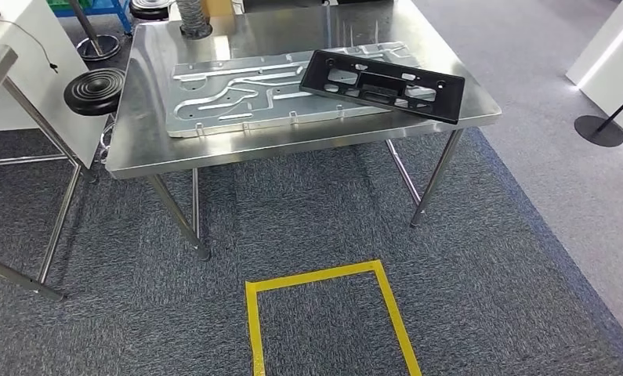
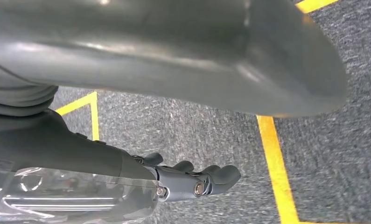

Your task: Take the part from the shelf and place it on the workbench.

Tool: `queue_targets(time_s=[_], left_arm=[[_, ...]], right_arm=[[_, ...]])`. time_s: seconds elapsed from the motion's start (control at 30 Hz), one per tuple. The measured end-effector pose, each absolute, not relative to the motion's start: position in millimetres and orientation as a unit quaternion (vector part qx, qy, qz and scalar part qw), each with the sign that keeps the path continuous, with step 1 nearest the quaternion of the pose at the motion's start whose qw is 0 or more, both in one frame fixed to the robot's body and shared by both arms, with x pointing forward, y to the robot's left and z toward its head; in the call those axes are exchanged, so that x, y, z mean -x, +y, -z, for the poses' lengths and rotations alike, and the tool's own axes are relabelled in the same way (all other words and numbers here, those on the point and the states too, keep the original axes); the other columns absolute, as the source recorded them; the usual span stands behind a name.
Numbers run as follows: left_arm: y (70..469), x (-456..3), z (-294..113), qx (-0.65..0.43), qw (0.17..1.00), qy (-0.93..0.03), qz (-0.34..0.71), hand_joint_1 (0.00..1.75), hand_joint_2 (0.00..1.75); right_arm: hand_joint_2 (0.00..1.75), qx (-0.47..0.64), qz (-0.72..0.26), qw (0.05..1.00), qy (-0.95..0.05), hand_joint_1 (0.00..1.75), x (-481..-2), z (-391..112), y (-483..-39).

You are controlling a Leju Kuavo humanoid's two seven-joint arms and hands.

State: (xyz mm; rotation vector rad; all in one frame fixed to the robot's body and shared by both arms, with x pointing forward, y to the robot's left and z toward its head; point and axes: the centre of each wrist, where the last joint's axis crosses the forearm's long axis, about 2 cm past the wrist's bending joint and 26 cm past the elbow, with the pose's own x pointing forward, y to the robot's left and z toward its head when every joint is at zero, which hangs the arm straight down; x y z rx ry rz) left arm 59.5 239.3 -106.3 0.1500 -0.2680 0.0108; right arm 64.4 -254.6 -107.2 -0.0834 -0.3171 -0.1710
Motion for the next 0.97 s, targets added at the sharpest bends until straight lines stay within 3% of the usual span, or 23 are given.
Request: queue_targets(time_s=[0.2,0.33,0.77,0.9,0.97], left_arm=[[240.1,-59.2,106.4,-0.075,0.988,-0.135,-0.007,0.0,0.0],[239.8,-59.8,106.3,-0.075,0.988,-0.136,-0.007,0.0,0.0],[238.0,-60.1,106.1,-0.071,0.988,-0.138,-0.008,0.0,0.0],[238.8,-59.0,106.3,-0.072,0.988,-0.137,-0.008,0.0,0.0],[239.3,-58.1,106.5,-0.072,0.988,-0.136,-0.008,0.0,0.0]], right_arm=[[0.0,0.042,0.08,0.983,-0.16,0.0,-67.1,106.8,-254.6],[1.75,0.042,0.077,0.983,-0.159,0.0,-66.1,106.9,-254.6],[1.75,0.045,0.07,0.984,-0.156,0.0,-66.4,107.0,-255.9],[0.0,0.044,0.069,0.985,-0.154,0.0,-65.9,107.0,-255.0],[0.0,0.043,0.07,0.985,-0.155,0.0,-66.5,106.9,-254.3]])
